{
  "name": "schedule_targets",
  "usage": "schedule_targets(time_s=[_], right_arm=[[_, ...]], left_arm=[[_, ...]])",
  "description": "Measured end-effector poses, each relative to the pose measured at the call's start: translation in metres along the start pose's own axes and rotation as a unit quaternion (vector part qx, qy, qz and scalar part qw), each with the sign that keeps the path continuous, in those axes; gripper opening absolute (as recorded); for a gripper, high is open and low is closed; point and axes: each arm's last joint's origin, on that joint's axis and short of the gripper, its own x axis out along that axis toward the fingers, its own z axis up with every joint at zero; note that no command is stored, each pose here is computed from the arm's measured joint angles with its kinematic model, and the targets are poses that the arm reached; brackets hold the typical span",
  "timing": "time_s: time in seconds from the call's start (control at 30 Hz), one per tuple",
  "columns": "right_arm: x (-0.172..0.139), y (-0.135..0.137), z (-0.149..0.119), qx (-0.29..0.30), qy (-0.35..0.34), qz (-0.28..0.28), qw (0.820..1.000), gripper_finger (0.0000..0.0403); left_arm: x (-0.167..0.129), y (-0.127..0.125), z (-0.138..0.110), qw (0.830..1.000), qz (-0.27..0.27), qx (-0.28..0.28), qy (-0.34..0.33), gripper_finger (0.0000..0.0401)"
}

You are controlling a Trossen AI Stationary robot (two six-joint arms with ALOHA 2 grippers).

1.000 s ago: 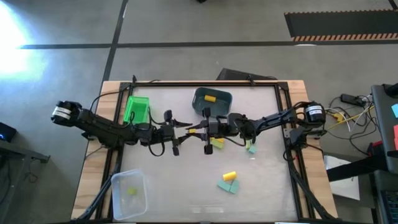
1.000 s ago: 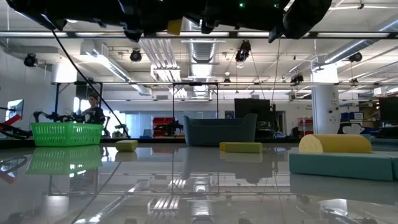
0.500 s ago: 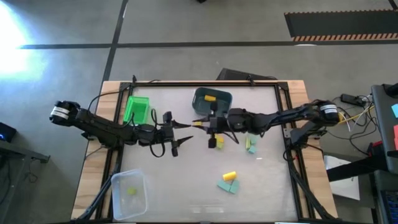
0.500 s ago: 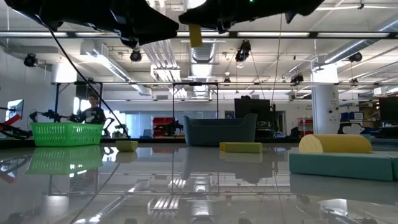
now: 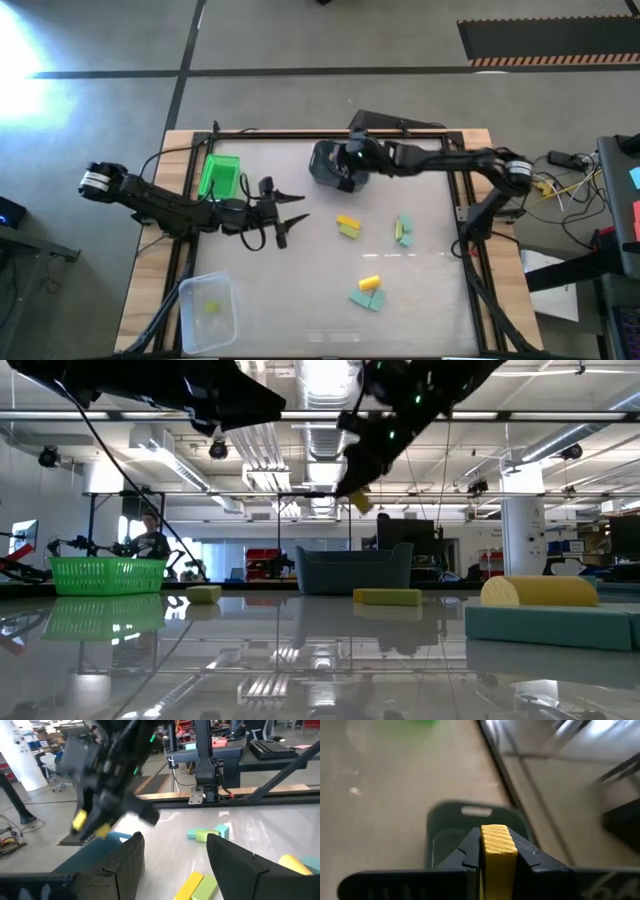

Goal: Sort & place blocks by color
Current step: Put the yellow block into the blue bin

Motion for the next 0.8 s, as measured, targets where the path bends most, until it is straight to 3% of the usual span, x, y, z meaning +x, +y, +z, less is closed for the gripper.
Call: schedule_targets(time_s=[0.17, 0.37, 0.57, 0.8], right_arm=[[0.045, -0.023, -0.029, 0.05, 0.053, 0.038, 0.997, 0.0039], [0.075, -0.022, -0.045, 0.055, 0.098, 0.048, 0.992, 0.0039], [0.087, -0.021, -0.041, 0.057, 0.111, 0.052, 0.991, 0.0084], [0.079, -0.027, -0.029, 0.062, 0.093, 0.046, 0.993, 0.0133]], left_arm=[[-0.001, 0.001, 0.002, 1.0, 0.01, -0.002, -0.002, 0.0199], [-0.001, 0.002, 0.002, 1.0, 0.011, -0.002, -0.003, 0.0199], [-0.001, 0.001, 0.0, 1.0, 0.011, 0.001, 0.004, 0.0199], [-0.002, 0.001, -0.006, 0.999, 0.009, -0.029, 0.033, 0.0199]])
